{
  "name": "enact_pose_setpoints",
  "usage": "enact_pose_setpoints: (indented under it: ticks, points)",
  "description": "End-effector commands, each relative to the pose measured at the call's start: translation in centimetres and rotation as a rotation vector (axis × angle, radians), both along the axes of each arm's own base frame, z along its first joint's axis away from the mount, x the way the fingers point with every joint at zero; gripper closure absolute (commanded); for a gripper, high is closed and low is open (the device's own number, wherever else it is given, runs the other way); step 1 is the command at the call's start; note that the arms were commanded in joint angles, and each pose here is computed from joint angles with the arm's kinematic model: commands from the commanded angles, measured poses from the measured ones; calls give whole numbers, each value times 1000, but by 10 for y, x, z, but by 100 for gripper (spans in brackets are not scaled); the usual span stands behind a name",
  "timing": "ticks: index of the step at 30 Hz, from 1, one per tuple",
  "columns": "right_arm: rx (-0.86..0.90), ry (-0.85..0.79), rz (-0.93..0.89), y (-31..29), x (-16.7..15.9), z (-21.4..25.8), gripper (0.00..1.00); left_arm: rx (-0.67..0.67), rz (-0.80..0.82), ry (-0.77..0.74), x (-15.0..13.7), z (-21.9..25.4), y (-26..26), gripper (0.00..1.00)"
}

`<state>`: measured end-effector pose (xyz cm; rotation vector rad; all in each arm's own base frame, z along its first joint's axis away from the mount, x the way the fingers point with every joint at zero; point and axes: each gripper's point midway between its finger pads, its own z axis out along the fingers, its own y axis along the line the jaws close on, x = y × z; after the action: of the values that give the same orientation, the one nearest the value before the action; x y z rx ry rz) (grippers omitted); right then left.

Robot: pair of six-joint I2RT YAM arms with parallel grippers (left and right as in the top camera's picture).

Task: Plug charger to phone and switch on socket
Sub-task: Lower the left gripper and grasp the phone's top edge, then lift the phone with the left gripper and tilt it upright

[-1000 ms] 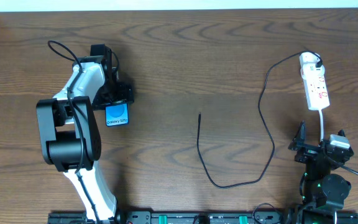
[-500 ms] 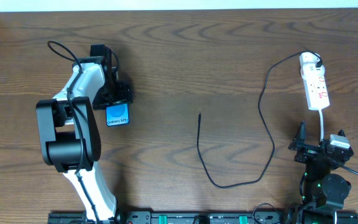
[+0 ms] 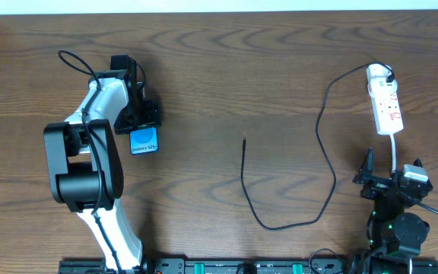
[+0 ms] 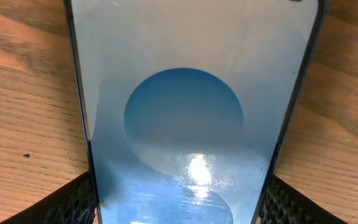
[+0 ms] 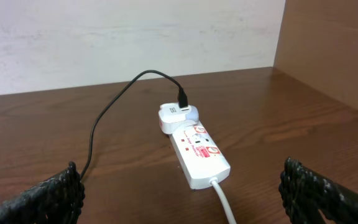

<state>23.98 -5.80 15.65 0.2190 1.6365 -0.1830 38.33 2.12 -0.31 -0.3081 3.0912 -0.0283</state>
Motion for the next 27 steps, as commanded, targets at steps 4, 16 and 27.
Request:
enact_pose_setpoints:
  ticks: [4,16,27]
  points:
    - [-10,5,8,2,0,-1,1,-30,-10,70,-18,-18,-6,27]
    - [-10,5,8,2,0,-1,1,-29,-10,67,-17,-18,-6,81]
    - [-10,5,8,2,0,-1,1,-28,-11,48,-13,-16,-6,93]
